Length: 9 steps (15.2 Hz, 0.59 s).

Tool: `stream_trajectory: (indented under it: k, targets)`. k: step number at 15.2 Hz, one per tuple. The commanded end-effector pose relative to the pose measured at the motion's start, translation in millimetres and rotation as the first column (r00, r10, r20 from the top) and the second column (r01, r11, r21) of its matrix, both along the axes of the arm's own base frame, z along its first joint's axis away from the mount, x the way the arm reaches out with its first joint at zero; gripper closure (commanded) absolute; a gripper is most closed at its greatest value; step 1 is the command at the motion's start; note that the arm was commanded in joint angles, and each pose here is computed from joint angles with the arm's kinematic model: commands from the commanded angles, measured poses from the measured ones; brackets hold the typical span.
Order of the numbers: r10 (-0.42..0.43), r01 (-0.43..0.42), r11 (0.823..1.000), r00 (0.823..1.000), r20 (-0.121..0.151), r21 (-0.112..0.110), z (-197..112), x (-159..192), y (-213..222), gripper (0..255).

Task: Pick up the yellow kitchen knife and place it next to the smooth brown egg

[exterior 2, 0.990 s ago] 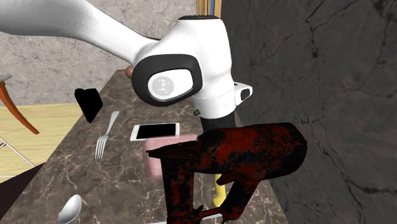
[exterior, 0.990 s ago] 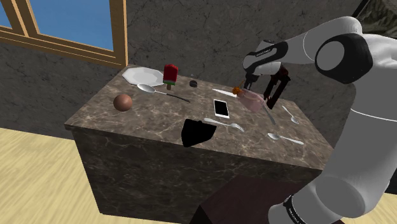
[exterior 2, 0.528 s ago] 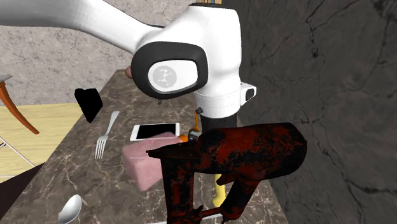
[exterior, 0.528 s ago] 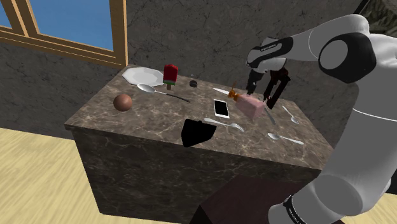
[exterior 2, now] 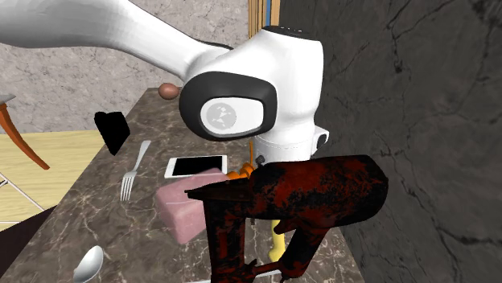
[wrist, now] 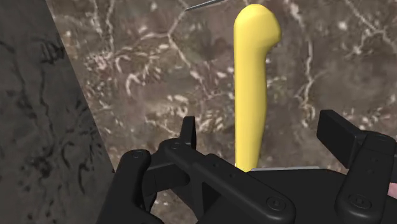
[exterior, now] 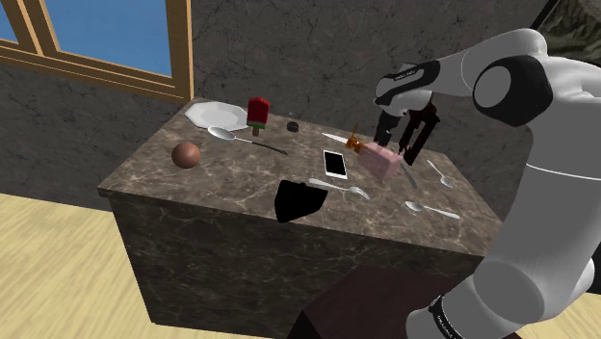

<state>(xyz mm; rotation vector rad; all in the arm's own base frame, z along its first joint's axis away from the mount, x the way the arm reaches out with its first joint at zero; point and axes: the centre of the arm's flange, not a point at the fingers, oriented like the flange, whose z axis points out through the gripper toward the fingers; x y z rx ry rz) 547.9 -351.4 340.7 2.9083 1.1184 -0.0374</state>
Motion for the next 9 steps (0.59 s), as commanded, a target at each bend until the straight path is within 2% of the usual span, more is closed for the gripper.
stream_trajectory:
  k: [1, 8, 9]
  targets:
    - [0.000, 0.000, 1.000, 1.000, 0.000, 0.000, -7.8, 0.9, -1.3, 0]
    - [0.000, 0.000, 1.000, 1.000, 0.000, 0.000, -7.7, 0.9, -1.3, 0]
    - [0.000, 0.000, 1.000, 1.000, 0.000, 0.000, -7.7, 0.9, -1.3, 255]
